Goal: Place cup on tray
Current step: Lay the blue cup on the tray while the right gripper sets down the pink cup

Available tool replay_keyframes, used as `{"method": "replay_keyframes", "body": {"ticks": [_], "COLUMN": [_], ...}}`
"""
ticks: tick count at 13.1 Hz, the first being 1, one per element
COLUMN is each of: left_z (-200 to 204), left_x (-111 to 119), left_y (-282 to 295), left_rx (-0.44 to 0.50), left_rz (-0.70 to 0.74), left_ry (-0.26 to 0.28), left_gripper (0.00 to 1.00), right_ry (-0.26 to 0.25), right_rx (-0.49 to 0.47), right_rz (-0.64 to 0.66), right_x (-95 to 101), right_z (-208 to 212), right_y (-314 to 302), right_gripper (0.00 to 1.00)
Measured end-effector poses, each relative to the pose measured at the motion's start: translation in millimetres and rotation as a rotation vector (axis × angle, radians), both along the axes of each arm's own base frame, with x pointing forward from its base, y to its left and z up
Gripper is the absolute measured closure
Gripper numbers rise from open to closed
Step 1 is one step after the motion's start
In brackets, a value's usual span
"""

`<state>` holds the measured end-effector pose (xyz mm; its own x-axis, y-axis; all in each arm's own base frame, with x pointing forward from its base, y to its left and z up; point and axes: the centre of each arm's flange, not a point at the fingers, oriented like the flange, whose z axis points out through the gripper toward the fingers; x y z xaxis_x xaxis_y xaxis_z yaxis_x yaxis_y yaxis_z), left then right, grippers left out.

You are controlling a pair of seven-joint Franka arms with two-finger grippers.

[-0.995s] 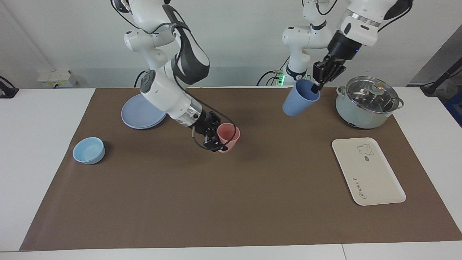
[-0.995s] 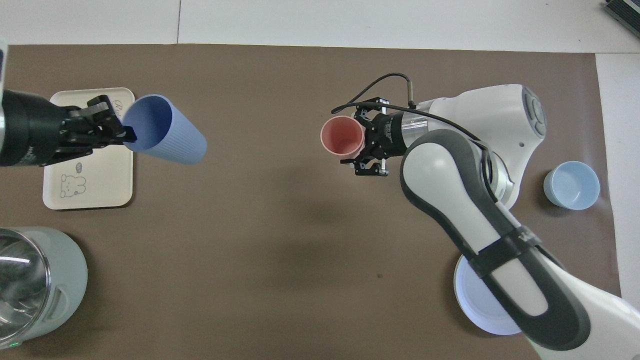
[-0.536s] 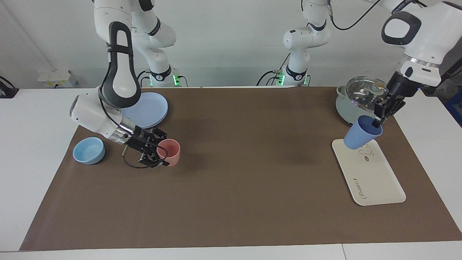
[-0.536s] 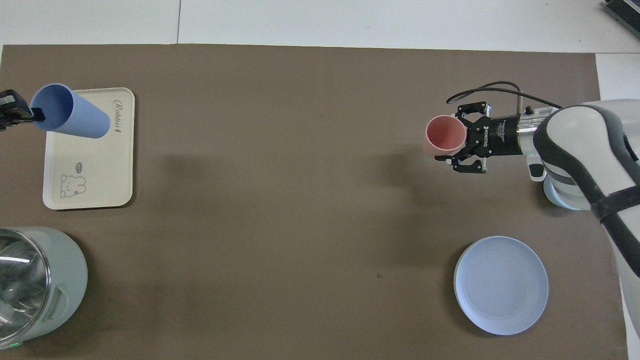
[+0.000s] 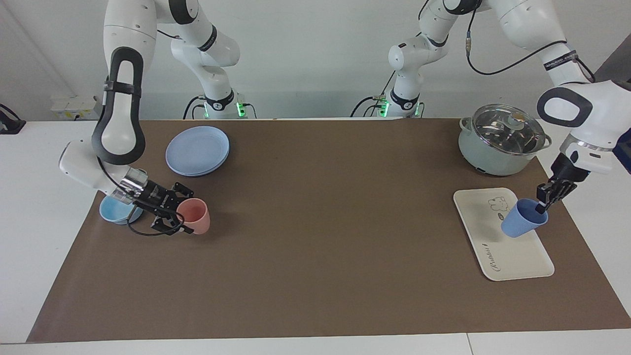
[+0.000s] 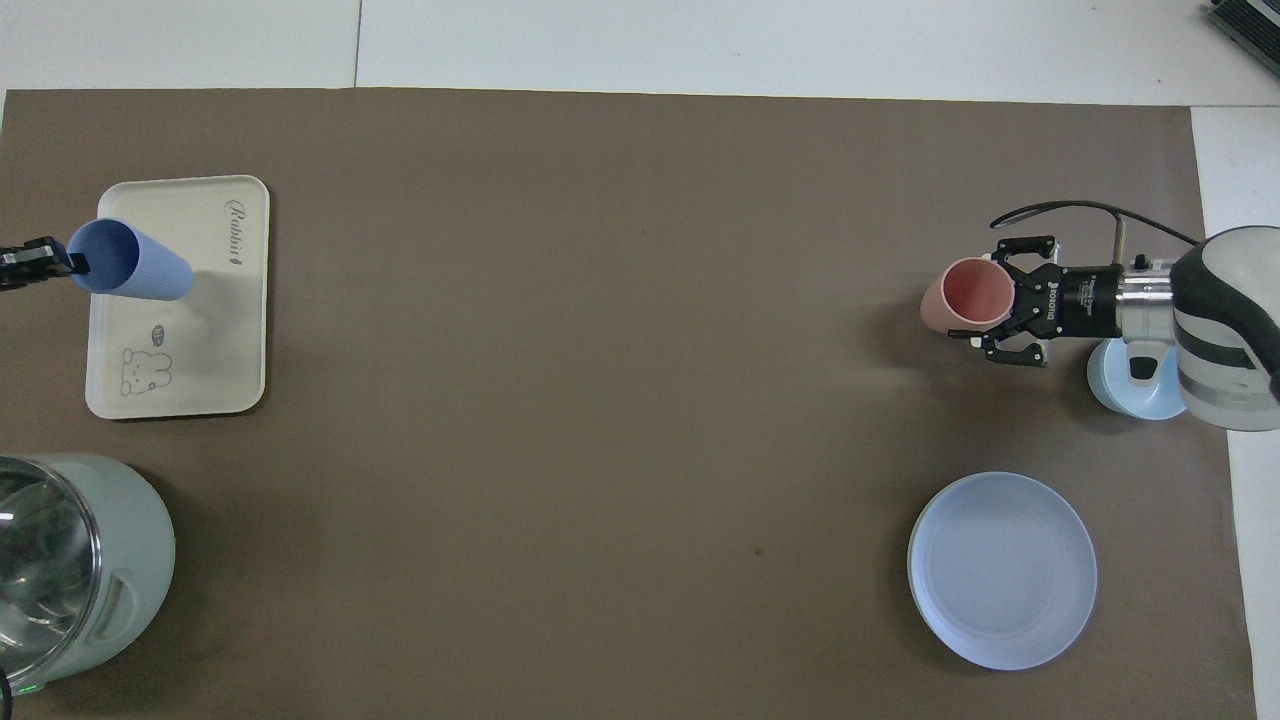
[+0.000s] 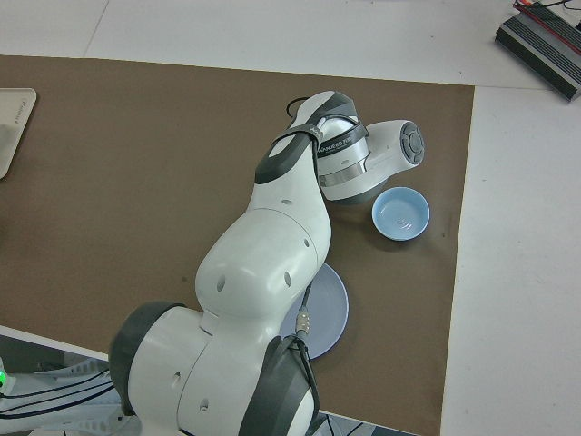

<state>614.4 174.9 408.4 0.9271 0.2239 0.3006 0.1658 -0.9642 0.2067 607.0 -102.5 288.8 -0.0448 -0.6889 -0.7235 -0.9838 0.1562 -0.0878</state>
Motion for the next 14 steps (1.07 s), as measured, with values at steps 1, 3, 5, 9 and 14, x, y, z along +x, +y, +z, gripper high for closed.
{"method": "replay_keyframes", "body": {"ticks": [1,3,5,9,14], "left_z": [-13.1,-23.9,-19.3,56.2,143.3], "left_x": [-5.3,-9.4,-9.0,-2.4,-29.2], "left_y": [-0.7,-5.0,-7.1,-14.6,-105.1], "left_rx": [-0.001,0.003,0.01,0.079,0.239], "left_rz": [-0.003,-0.012,-0.03,-0.201,-0.456], "left_ry": [0.0,0.0,-0.01,-0.018,0.124], "left_gripper": [0.95,0.86,0.59,0.07,0.0], "right_ry": [0.002,-0.003,-0.009,-0.022,-0.118], "right_rx": [0.0,-0.001,-0.009,-0.054,-0.276], "right_rz": [0.0,0.002,-0.006,-0.058,0.164], "right_x": [-1.5,-2.2,-2.8,-7.4,-14.8], "right_z": [-7.7,-9.9,-10.2,-14.4,12.0], "right_y": [-5.8,-9.3,-14.3,-29.2,-48.3], "right_gripper": [0.2,0.2,0.2,0.0,0.0]}}
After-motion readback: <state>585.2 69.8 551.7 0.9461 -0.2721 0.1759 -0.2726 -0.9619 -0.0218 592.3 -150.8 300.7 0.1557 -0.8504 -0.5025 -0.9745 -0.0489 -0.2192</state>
